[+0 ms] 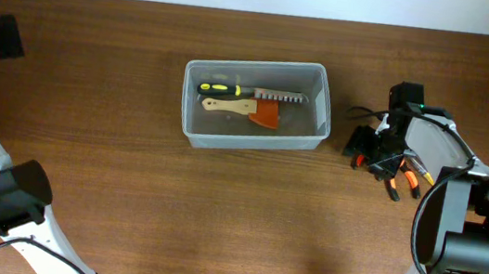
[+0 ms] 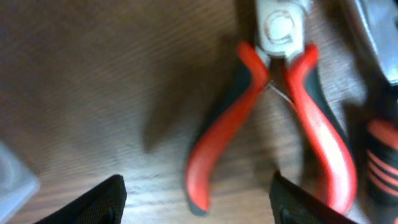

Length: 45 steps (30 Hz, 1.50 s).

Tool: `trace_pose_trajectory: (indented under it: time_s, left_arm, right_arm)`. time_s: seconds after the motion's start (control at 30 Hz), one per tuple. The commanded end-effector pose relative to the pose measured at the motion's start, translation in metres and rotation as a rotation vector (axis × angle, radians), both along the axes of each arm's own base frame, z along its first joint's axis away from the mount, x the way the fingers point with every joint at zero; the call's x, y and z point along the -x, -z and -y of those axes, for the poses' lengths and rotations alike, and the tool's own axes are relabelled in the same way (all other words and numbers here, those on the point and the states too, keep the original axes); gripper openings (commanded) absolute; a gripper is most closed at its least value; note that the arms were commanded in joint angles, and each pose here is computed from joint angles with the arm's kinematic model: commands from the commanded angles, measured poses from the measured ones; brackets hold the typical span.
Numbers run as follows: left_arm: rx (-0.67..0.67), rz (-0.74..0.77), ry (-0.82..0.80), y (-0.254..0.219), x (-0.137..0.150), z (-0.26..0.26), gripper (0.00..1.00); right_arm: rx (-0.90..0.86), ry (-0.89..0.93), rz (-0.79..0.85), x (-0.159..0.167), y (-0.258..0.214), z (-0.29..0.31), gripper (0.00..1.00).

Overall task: Pack container
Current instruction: 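Lower right gripper onto the red pliers and grasp them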

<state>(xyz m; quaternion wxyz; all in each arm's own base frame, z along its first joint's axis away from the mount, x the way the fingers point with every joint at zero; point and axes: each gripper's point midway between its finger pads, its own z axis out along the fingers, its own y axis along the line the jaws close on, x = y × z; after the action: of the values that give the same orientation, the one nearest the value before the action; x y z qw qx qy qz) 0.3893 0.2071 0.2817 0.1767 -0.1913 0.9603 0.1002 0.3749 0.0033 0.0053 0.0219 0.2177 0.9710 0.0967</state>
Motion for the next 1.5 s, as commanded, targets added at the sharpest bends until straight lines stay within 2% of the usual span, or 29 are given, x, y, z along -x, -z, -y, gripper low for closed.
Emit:
trace_pose_trajectory:
  time_s: [0.0,0.13,0.27,0.77,1.0,1.2,1.3,1.47]
  left_arm:
    - [0.018,0.000,-0.015,0.004,-0.001,-0.001,0.99]
    - [0.018,0.000,-0.015,0.004,-0.001,-0.001,0.99]
    - [0.018,0.000,-0.015,0.004,-0.001,-0.001,0.99]
    - [0.018,0.000,-0.015,0.004,-0.001,-0.001,0.99]
    - [0.018,0.000,-0.015,0.004,-0.001,-0.001,0.99]
    - [0.018,0.000,-0.015,0.004,-0.001,-0.001,0.99]
    - [0.018,0.000,-0.015,0.004,-0.001,-0.001,0.99]
    - [0.018,0.000,-0.015,0.004,-0.001,-0.001,0.99]
  right_arm:
    - [-0.010,0.019,-0.001,-0.005,0.004,-0.007,0.74]
    - [0.043,0.081,-0.013,-0.005,0.006,0.003,0.70]
    - [0.057,0.104,-0.029,-0.001,0.006,0.005,0.59]
    - [0.186,0.144,-0.129,0.020,0.016,0.027,0.60]
    - [0.185,0.128,-0.099,0.013,0.018,0.027,0.60]
    - [0.189,0.042,-0.041,0.000,0.018,0.027,0.46]
    - [0.188,0.042,-0.041,0.000,0.018,0.027,0.45]
    - [0.188,0.041,-0.057,0.004,0.018,0.027,0.36]
